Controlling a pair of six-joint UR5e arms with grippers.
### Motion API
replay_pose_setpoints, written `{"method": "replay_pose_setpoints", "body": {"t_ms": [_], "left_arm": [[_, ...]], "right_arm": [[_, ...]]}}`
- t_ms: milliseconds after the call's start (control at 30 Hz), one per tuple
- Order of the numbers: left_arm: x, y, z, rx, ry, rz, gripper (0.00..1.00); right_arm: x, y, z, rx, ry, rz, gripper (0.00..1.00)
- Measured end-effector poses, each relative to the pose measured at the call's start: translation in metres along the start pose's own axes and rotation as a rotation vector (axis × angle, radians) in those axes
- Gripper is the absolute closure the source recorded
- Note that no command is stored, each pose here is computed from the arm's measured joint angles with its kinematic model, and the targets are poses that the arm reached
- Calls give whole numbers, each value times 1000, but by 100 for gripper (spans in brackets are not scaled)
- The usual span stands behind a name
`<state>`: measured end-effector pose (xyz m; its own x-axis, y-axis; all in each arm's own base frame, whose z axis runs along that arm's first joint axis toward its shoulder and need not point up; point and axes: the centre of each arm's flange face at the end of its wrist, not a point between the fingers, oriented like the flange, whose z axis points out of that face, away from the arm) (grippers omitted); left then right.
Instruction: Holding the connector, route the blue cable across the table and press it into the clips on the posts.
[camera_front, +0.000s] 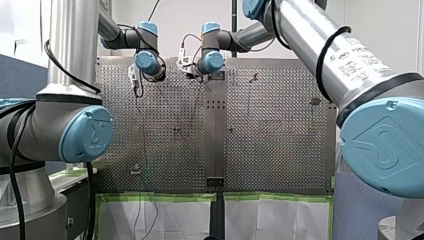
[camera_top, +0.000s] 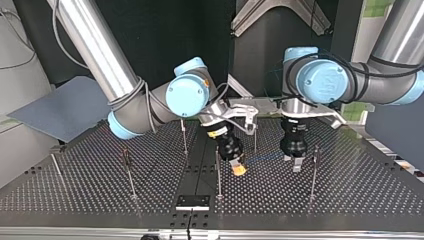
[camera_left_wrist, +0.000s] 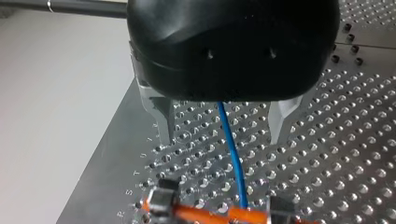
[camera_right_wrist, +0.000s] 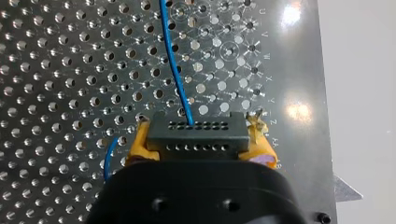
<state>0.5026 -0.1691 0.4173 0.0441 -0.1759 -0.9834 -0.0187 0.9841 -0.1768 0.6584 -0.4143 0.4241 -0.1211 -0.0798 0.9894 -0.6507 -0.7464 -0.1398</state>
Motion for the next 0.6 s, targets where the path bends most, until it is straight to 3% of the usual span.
{"method": "replay_pose_setpoints", "body": {"t_ms": [33, 100, 133, 167, 233, 267, 333, 600], "left_arm": [[0, 0, 0, 1, 0, -2, 38], [0, -1, 0, -1, 0, -6, 44], [0, 0, 0, -2, -1, -8, 62], [0, 0, 0, -3, -2, -11, 62], [0, 0, 0, -5, -4, -17, 83], [0, 0, 0, -7, -4, -23, 83], [0, 1, 0, -9, -5, -32, 100], [1, 1, -1, -23, -2, -45, 100]], "right_arm": [[0, 0, 0, 0, 0, 0, 100], [0, 1, 0, -1, 0, 0, 100], [0, 1, 0, -1, 0, 0, 100], [0, 1, 0, -1, 0, 0, 100], [0, 1, 0, -1, 0, 0, 100], [0, 1, 0, -1, 0, 0, 100], [0, 1, 0, -1, 0, 0, 100], [0, 1, 0, -1, -3, 0, 100]]}}
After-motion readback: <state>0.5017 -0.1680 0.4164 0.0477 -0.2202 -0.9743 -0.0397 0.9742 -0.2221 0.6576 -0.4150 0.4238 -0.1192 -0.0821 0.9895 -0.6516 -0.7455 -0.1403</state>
